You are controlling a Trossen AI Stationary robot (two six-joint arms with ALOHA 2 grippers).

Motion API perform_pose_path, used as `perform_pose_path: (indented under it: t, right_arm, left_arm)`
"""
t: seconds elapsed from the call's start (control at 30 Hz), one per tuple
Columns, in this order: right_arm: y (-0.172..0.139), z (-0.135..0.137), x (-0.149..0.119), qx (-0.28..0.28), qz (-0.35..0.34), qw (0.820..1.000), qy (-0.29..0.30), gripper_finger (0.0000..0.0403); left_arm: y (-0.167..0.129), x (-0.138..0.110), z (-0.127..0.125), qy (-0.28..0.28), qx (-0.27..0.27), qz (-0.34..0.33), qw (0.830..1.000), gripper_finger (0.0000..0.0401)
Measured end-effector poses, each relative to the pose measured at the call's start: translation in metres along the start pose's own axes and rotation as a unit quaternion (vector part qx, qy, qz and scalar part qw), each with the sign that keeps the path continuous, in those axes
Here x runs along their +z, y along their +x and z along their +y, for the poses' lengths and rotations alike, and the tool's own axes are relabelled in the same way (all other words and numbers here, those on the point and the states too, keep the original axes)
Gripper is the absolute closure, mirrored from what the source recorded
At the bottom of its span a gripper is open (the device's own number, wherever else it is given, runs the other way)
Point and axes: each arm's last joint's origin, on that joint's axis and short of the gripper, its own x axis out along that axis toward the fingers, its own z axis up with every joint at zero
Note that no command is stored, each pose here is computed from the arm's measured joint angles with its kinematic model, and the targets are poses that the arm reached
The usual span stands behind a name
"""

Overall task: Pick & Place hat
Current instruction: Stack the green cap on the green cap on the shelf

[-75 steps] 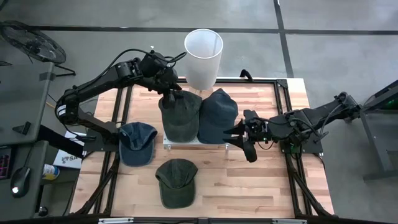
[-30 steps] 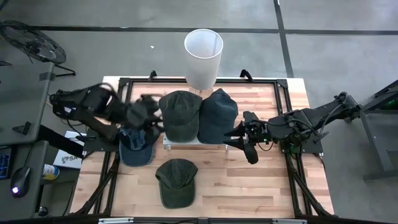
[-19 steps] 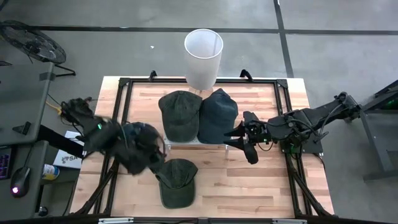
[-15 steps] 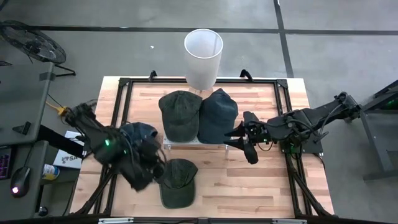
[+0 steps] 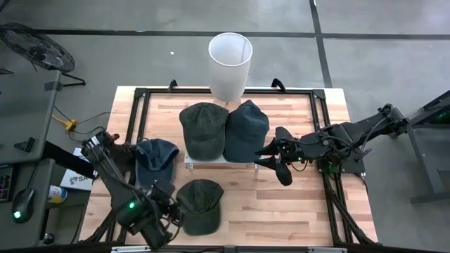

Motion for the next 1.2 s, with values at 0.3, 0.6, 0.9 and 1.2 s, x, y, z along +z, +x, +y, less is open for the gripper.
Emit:
perform_pose_path:
  t: [0.3,0.6,0.9,1.2]
  right_arm:
    - [-0.001,-0.006,-0.009,-0.034,0.043,0.997,0.061,0.0249]
    - [-0.001,-0.009,-0.012,-0.055,0.048,0.987,0.143,0.0249]
    - [-0.001,-0.009,-0.011,-0.058,0.044,0.984,0.164,0.0249]
    - [-0.002,-0.007,-0.012,-0.076,0.022,0.981,0.179,0.0249]
  left_arm:
    - [0.026,-0.045,0.026,-0.047,0.032,0.008,0.998,0.0181]
    - [0.075,-0.069,0.036,-0.054,0.002,0.007,0.999,0.0181]
    - [0.121,-0.081,0.047,-0.075,-0.060,-0.010,0.995,0.0181]
    - [0.125,-0.083,0.042,-0.096,-0.110,-0.021,0.989,0.0181]
